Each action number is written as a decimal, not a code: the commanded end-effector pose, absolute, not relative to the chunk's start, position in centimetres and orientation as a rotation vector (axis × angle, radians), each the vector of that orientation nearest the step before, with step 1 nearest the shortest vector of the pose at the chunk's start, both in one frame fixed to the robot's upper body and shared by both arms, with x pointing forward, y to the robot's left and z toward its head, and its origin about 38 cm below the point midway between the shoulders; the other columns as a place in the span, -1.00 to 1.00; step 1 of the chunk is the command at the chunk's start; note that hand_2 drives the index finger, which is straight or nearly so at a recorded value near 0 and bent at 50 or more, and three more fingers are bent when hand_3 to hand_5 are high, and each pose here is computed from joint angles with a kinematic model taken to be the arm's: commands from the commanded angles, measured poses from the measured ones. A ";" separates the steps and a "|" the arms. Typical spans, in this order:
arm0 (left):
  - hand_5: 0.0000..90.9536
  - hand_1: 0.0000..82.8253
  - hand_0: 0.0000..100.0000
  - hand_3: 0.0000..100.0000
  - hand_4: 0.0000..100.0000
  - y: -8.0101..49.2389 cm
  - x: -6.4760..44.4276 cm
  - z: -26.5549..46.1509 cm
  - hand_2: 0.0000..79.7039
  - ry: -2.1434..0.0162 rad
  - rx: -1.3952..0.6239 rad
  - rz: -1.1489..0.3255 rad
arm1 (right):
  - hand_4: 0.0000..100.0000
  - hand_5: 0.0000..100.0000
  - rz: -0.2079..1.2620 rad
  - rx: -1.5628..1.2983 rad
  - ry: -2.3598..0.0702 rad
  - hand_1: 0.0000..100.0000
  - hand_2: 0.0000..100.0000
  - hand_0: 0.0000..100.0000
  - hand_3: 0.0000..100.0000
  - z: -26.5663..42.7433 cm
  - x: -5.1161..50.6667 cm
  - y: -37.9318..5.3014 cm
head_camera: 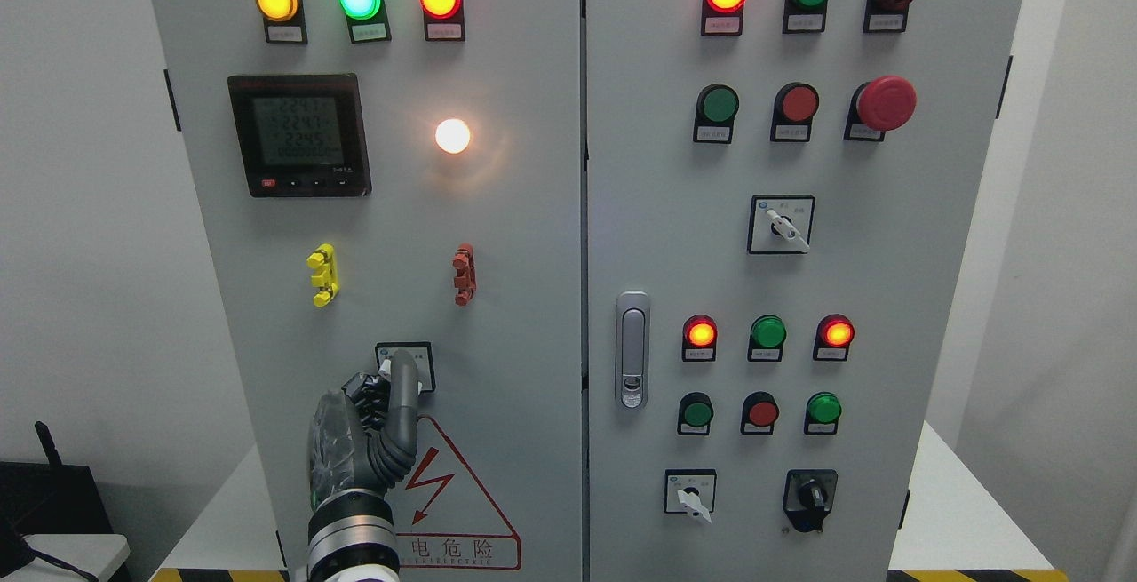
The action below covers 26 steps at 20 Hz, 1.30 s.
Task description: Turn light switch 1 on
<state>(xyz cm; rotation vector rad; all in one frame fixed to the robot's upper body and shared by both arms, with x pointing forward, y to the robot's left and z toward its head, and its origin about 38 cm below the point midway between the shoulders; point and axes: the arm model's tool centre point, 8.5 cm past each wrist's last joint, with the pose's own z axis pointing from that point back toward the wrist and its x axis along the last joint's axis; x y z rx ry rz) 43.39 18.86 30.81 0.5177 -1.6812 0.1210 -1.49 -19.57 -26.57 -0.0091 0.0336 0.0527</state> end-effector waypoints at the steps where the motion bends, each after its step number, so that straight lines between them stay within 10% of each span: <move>1: 0.90 -0.59 -0.30 0.62 0.75 18.8 43.3 30.8 0.06 -1.685 0.514 0.121 | -1.00 -1.00 0.034 -0.007 0.035 -0.22 -1.00 -0.76 -1.00 -26.6 -1.5 -19.6; 26: 0.90 -0.59 -0.35 0.70 0.78 19.1 41.8 29.6 0.17 -1.683 0.514 0.140 | -1.00 -1.00 0.036 -0.007 0.035 -0.22 -1.00 -0.76 -1.00 -26.6 -1.5 -19.6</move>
